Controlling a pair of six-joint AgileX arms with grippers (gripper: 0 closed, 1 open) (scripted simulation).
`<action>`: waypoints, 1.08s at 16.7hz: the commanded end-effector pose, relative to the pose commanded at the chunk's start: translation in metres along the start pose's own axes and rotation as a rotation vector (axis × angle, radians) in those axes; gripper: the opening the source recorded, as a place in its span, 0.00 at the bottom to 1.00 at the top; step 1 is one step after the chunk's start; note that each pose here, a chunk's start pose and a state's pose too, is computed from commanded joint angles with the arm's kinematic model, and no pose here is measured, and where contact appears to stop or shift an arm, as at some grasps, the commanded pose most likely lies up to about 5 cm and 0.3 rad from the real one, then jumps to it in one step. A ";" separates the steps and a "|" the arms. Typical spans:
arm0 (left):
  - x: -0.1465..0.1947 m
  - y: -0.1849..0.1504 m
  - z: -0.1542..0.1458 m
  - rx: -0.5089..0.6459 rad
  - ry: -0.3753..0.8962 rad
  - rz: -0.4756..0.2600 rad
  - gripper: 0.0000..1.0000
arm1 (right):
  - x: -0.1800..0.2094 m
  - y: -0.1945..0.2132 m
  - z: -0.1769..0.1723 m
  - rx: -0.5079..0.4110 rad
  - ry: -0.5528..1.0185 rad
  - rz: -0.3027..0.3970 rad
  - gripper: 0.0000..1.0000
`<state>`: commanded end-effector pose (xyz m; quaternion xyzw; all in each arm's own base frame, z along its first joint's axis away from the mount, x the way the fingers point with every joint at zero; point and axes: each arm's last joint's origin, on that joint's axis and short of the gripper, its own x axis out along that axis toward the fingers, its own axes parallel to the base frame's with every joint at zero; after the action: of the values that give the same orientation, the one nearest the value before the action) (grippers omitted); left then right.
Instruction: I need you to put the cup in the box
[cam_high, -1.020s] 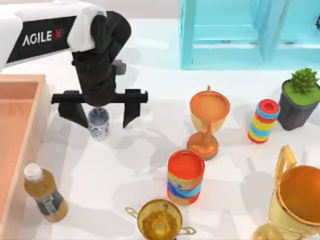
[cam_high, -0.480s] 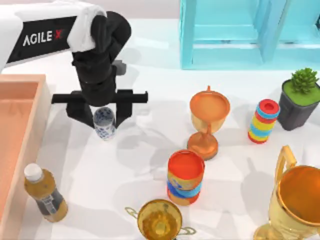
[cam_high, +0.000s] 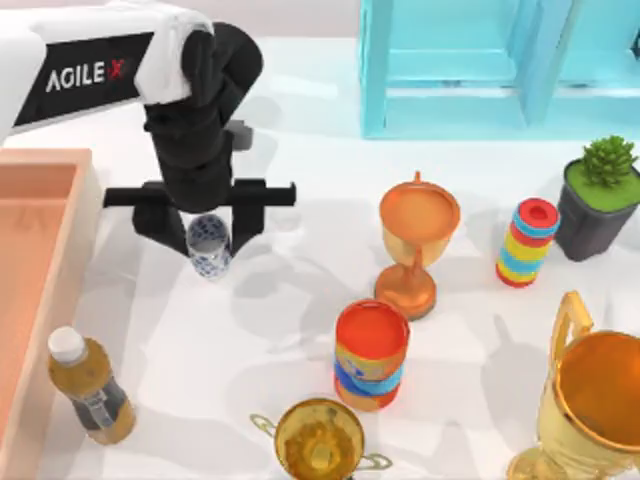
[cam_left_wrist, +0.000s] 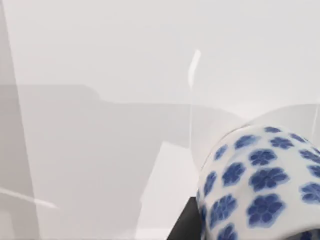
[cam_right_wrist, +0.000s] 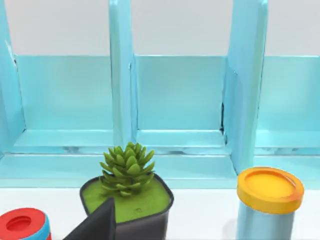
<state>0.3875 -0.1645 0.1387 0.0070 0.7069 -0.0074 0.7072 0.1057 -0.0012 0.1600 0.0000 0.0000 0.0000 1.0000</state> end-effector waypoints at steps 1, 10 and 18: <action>-0.001 0.000 0.000 0.003 -0.002 -0.001 0.00 | 0.000 0.000 0.000 0.000 0.000 0.000 1.00; -0.098 0.130 0.000 0.117 -0.120 -0.059 0.00 | 0.000 0.000 0.000 0.000 0.000 0.000 1.00; -0.143 0.259 -0.070 0.000 0.000 -0.003 0.00 | 0.000 0.000 0.000 0.000 0.000 0.000 1.00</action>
<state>0.3226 0.0958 0.2814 0.0058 0.7070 -0.0084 0.7072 0.1057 -0.0012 0.1600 0.0000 0.0000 0.0000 1.0000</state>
